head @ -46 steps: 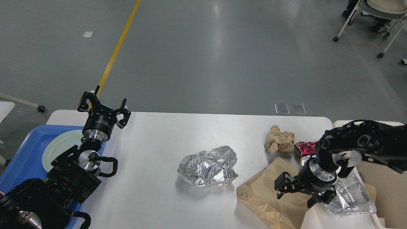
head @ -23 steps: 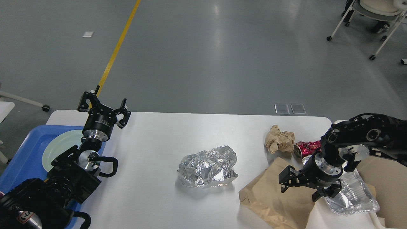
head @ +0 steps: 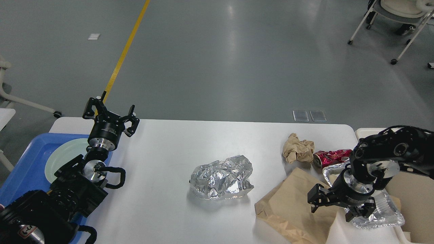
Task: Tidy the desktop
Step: 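Grasp the brown paper bag with the right gripper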
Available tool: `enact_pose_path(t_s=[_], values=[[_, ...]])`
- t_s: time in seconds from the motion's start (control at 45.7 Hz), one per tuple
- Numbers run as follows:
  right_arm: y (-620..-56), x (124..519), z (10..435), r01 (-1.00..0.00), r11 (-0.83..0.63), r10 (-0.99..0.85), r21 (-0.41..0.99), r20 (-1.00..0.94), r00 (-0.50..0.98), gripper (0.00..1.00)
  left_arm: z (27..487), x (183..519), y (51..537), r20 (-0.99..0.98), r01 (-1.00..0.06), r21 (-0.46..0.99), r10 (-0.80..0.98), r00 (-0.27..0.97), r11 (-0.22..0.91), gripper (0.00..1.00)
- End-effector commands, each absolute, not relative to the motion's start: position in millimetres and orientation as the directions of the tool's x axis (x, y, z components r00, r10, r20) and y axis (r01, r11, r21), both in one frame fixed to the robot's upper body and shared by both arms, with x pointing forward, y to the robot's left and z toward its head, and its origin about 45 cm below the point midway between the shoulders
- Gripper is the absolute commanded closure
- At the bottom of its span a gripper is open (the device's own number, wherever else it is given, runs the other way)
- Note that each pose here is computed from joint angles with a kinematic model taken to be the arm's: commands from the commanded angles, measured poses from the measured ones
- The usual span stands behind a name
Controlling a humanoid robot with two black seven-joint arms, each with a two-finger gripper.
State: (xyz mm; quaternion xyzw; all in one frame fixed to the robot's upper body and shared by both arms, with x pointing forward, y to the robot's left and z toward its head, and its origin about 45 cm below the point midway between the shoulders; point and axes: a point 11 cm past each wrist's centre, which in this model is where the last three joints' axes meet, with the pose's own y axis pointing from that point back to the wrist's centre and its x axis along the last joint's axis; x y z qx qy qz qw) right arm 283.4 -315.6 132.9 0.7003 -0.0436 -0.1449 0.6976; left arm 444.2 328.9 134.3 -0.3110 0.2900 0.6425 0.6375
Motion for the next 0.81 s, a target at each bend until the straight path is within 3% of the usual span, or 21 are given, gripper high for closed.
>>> enact_pose_path(t_s=[0.0,0.109,0.219,0.306,0.416,0.437,0.787], values=[[-321,279,117,0.096,-0.006,-0.308,0.995,-0.093,0.947,0.0,135,444,329,-0.769,-1.0,-0.024,0.639,0.007,-0.019,0.03],[-323,269,101,0.075,0.013,-0.336,0.997,-0.066,0.94,0.03,135,444,329,-0.769,-1.0,-0.024,0.639,0.007,-0.019,0.03],[-322,266,97,0.073,0.01,-0.343,0.997,-0.066,0.937,0.19,135,444,329,-0.769,-1.0,-0.024,0.639,0.007,-0.019,0.03],[-322,267,95,0.045,0.013,-0.357,0.999,-0.037,0.933,0.44,135,444,329,-0.769,-1.0,-0.024,0.639,0.007,-0.019,0.03],[-321,264,94,0.05,0.008,-0.36,0.999,-0.044,0.932,0.97,135,444,329,-0.769,-1.0,-0.024,0.639,0.007,-0.019,0.03],[-320,262,94,0.056,0.005,-0.359,0.998,-0.05,0.932,1.0,134,444,329,-0.769,-1.0,-0.023,0.639,0.005,-0.019,0.03],[-288,258,130,0.045,-0.143,-0.353,0.989,-0.094,0.931,1.0,135,444,329,-0.769,-1.0,-0.024,0.639,0.007,-0.019,0.03]])
